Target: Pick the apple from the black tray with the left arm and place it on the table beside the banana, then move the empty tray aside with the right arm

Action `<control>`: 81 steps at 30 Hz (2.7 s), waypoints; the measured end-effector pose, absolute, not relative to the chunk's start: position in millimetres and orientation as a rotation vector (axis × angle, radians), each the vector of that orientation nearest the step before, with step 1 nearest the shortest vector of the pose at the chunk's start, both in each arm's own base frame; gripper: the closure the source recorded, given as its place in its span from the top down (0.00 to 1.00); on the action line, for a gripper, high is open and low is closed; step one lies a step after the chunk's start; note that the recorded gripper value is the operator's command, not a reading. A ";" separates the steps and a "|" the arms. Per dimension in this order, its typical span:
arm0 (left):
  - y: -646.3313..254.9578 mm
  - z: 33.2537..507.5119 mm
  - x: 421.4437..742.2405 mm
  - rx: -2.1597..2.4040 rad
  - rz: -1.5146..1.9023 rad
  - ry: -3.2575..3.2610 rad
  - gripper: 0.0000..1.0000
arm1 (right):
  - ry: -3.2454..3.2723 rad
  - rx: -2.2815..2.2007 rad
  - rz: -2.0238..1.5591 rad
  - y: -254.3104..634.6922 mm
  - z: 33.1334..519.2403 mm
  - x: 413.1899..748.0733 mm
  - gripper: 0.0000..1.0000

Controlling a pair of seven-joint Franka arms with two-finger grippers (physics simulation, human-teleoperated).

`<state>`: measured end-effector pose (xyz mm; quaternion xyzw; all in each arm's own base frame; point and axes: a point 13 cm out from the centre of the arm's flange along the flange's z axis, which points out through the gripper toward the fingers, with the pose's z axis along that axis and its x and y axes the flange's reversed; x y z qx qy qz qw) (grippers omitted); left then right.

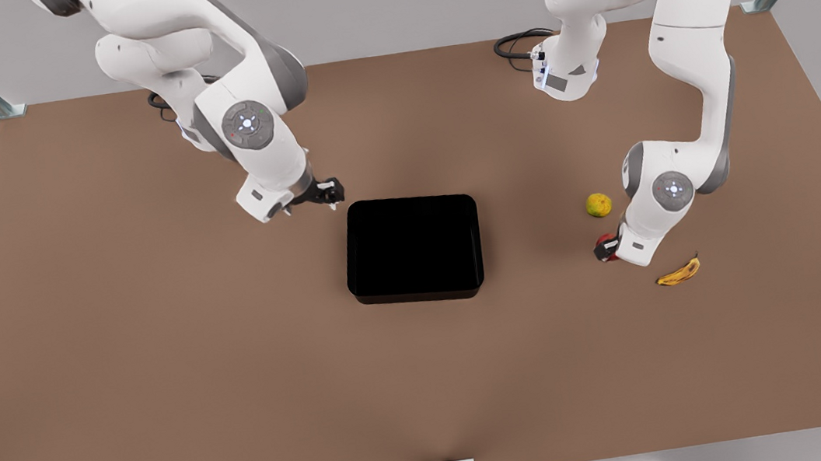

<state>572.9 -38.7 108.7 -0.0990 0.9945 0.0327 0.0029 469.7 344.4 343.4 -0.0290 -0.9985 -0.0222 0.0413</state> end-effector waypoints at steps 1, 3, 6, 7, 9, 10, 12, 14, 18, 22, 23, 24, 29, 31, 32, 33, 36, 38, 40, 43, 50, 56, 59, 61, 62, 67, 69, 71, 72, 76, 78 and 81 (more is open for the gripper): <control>-37.8 128.8 583.1 -0.280 0.099 3.087 1.00 | -3.062 -0.138 -0.087 348.7 335.6 474.0 1.00; -40.0 269.7 663.1 -0.282 0.047 2.915 1.00 | -3.059 -0.237 -0.119 353.9 315.2 486.0 1.00; -33.9 408.0 676.0 -0.347 -0.050 2.878 1.00 | -3.062 -0.327 -0.158 369.3 289.1 497.3 1.00; -24.2 415.6 658.3 -0.368 -0.052 2.914 1.00 | -3.069 -0.338 -0.174 378.7 284.9 497.8 1.00; -6.3 414.8 636.9 -0.400 -0.062 2.978 1.00 | -3.085 -0.371 -0.219 396.0 284.1 501.1 1.00; -1.5 411.9 630.0 -0.403 -0.066 3.007 1.00 | -3.087 -0.388 -0.236 402.8 279.9 502.9 1.00; -2.3 407.0 619.3 -0.381 -0.073 3.057 1.00 | -3.083 -0.417 -0.233 407.4 258.6 508.0 1.00; -10.1 403.1 611.9 -0.338 -0.076 3.096 1.00 | -3.075 -0.443 -0.220 408.3 234.7 511.5 1.00; -16.5 398.4 603.6 -0.274 -0.077 3.143 1.00 | -3.085 -0.487 -0.190 403.4 211.0 513.7 1.00; -14.4 396.6 598.9 -0.236 -0.076 3.165 1.00 | -3.112 -0.489 -0.148 394.8 188.1 506.5 1.00; -14.2 396.4 598.2 -0.227 -0.075 3.169 1.00 | -3.120 -0.484 -0.142 393.9 182.9 506.0 1.00; -14.3 396.1 597.5 -0.218 -0.075 3.173 1.00 | -3.125 -0.476 -0.139 393.6 175.1 503.4 1.00; -14.6 395.3 595.4 -0.178 -0.074 3.183 1.00 | -3.170 -0.371 -0.130 400.7 139.3 494.7 1.00; -14.5 394.7 595.0 -0.166 -0.074 3.187 1.00 | -3.187 -0.325 -0.120 397.0 124.0 487.4 1.00; -14.5 394.5 594.8 -0.160 -0.074 3.188 1.00 | -3.197 -0.318 -0.125 394.7 121.3 488.4 1.00; -14.5 394.4 594.7 -0.154 -0.074 3.189 1.00 | -3.207 -0.317 -0.130 391.3 120.6 490.6 1.00; -14.5 394.2 594.4 -0.140 -0.074 3.191 1.00 | -3.223 -0.304 -0.136 386.0 117.4 487.6 1.00; -14.5 394.0 594.2 -0.131 -0.075 3.192 1.00 | -3.224 -0.291 -0.143 384.9 112.2 480.9 1.00; -14.5 394.0 594.1 -0.123 -0.075 3.192 1.00 | -3.232 -0.284 -0.164 386.3 112.3 477.6 1.00; -14.5 393.6 594.1 -0.113 -0.075 3.194 1.00 | -3.233 -0.284 -0.196 390.5 110.3 476.7 0.99; -14.5 393.1 594.0 -0.096 -0.075 3.195 1.00 | -3.203 -0.301 -0.225 393.3 91.7 472.1 0.91; -14.9 393.1 594.0 -0.085 -0.076 3.195 1.00 | -3.189 -0.314 -0.234 393.6 84.4 470.5 0.63; -14.7 392.9 593.9 -0.082 -0.076 3.196 1.00 | -3.189 -0.331 -0.236 390.2 84.5 473.9 0.50; -14.5 393.0 594.0 -0.080 -0.076 3.196 1.00 | -3.189 -0.346 -0.238 387.0 85.7 477.3 0.48; -14.5 392.9 594.0 -0.079 -0.076 3.196 1.00 | -3.190 -0.349 -0.239 386.5 86.6 478.1 0.47; -15.1 392.5 594.0 -0.073 -0.076 3.197 1.00 | -3.192 -0.355 -0.245 388.0 89.0 478.8 0.32; -14.8 392.5 594.0 -0.072 -0.076 3.197 1.00 | -3.192 -0.357 -0.246 388.2 89.2 479.0 0.29; -14.5 392.3 594.0 -0.071 -0.076 3.197 1.00 | -3.192 -0.358 -0.248 388.4 89.6 479.5 0.24; -14.5 392.3 594.1 -0.071 -0.076 3.197 1.00 | -3.192 -0.360 -0.249 388.7 90.1 480.1 0.22; -15.2 392.1 593.9 -0.068 -0.076 3.197 1.00 | -3.219 -0.364 -0.263 391.0 107.8 486.2 0.19; -14.9 392.1 594.0 -0.068 -0.076 3.197 1.00 | -3.237 -0.361 -0.268 393.4 121.0 488.8 0.15; -14.7 392.2 594.0 -0.067 -0.076 3.197 1.00 | -3.262 -0.360 -0.267 393.7 140.4 493.4 0.13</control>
